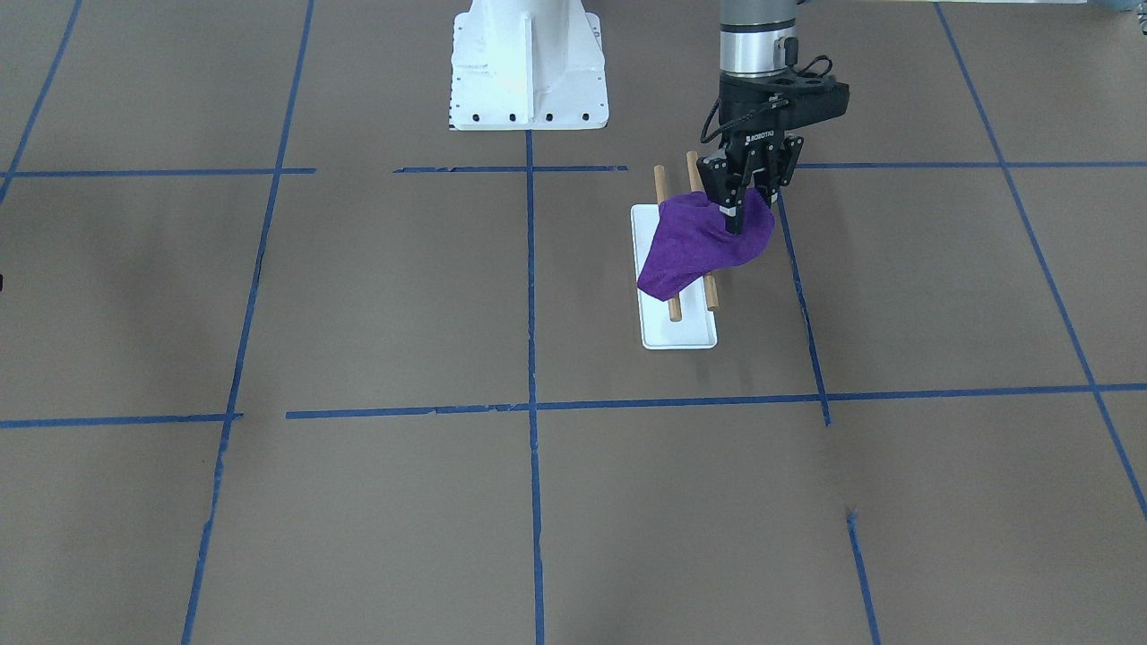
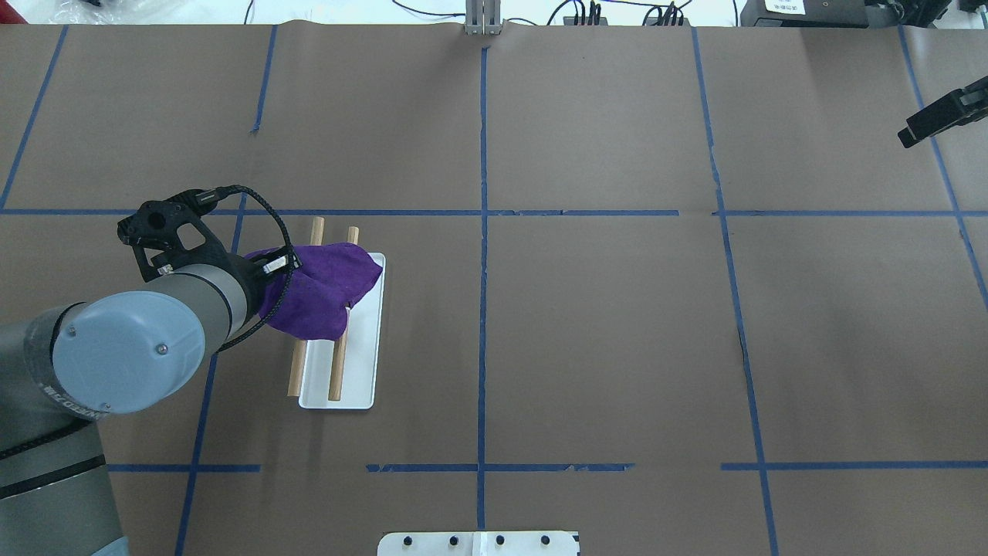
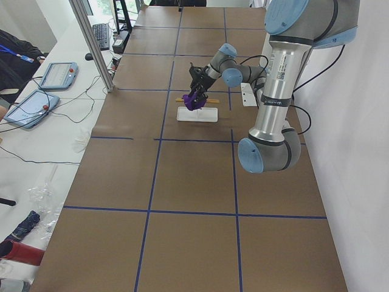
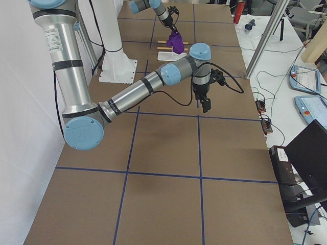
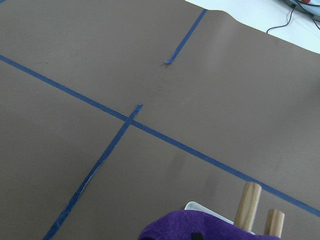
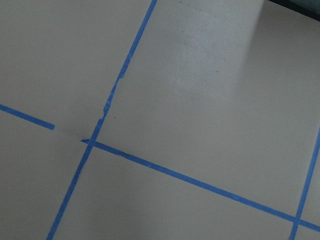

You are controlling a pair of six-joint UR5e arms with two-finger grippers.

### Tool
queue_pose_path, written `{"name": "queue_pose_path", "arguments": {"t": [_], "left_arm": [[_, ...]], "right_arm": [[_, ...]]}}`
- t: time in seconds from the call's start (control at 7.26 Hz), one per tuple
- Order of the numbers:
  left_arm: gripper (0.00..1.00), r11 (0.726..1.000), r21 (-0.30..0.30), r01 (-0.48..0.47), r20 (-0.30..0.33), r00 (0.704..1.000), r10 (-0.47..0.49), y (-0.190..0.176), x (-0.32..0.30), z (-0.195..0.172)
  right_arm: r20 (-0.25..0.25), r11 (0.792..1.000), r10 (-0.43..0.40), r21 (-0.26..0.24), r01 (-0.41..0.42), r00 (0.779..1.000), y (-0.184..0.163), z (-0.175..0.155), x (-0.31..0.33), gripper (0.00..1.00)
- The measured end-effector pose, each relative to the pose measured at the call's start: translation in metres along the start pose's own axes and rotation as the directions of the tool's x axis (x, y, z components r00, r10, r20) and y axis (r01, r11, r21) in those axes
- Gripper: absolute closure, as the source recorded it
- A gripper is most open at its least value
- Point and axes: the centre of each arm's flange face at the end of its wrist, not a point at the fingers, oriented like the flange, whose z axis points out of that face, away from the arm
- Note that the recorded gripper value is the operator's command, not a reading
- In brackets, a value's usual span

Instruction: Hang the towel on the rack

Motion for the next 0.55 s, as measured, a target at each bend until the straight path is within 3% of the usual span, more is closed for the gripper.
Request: {"name": "queue_pose_path", "arguments": {"t": [0.55], "left_arm": [[0.0, 0.989, -0.039, -0.146, -0.006, 0.989, 0.146, -0.049, -0.008, -0.015]], "right_arm": [[-0.025, 0.997, -0.047, -0.06, 0.045, 0.999, 0.022, 0.016, 0.049, 0.0]]}}
